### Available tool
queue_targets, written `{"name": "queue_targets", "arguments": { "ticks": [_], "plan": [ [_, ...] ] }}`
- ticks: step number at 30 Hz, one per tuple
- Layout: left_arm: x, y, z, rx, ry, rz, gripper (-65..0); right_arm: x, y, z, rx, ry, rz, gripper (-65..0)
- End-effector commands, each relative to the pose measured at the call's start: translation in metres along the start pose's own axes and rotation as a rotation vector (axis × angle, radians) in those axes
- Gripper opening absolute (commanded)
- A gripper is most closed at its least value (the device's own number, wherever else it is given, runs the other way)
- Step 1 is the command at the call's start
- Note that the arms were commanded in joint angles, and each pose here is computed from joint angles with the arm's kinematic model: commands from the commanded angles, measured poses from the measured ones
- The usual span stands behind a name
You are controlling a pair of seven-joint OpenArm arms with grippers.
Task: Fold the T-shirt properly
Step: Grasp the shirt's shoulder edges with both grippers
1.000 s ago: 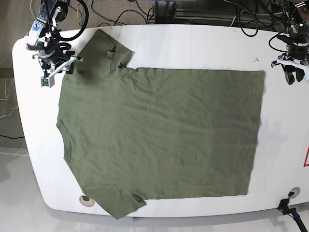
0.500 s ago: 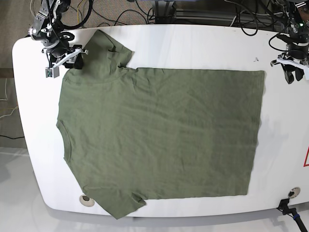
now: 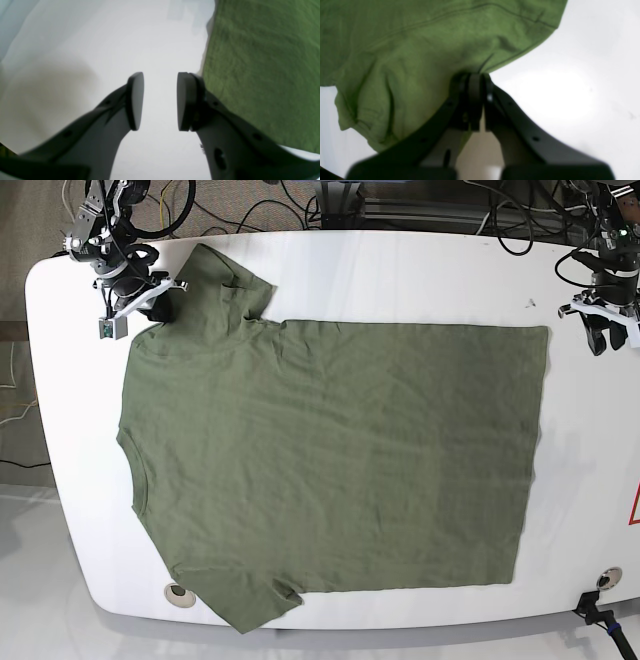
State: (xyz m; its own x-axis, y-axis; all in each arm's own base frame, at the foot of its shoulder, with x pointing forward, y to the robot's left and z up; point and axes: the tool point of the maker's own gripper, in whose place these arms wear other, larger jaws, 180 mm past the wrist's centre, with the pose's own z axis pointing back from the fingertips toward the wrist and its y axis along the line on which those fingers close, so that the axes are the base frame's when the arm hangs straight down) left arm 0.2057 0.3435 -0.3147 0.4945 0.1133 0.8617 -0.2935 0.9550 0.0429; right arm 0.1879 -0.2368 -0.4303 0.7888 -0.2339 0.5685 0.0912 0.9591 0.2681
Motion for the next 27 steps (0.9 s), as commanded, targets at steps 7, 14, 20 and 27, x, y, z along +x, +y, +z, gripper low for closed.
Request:
{"name": "queue_targets", "arguments": {
  "ticks": [7, 14, 20, 27],
  "plan": [
    [-0.023, -0.048, 0.0, -0.292, 0.145, -0.08, -32.7, -0.012, -0.005, 0.002, -0.025, 0.073, 0.028, -65.0],
    [-0.069, -0.038, -0.02, -0.303, 0.359, 0.012, -28.3, -0.011, -0.004, 0.003, -0.023, 0.069, 0.035, -65.0],
    [-0.098, -0.036, -0.037, -0.311, 0.435, 0.118, -31.2, -0.008, -0.004, 0.003, -0.018, 0.048, 0.023, -65.0],
    [-0.098, -0.041, -0.047, -0.33, 0.426, 0.178, -31.5, -0.005, -0.003, 0.002, -0.013, 0.038, 0.025, -65.0]
  ]
}}
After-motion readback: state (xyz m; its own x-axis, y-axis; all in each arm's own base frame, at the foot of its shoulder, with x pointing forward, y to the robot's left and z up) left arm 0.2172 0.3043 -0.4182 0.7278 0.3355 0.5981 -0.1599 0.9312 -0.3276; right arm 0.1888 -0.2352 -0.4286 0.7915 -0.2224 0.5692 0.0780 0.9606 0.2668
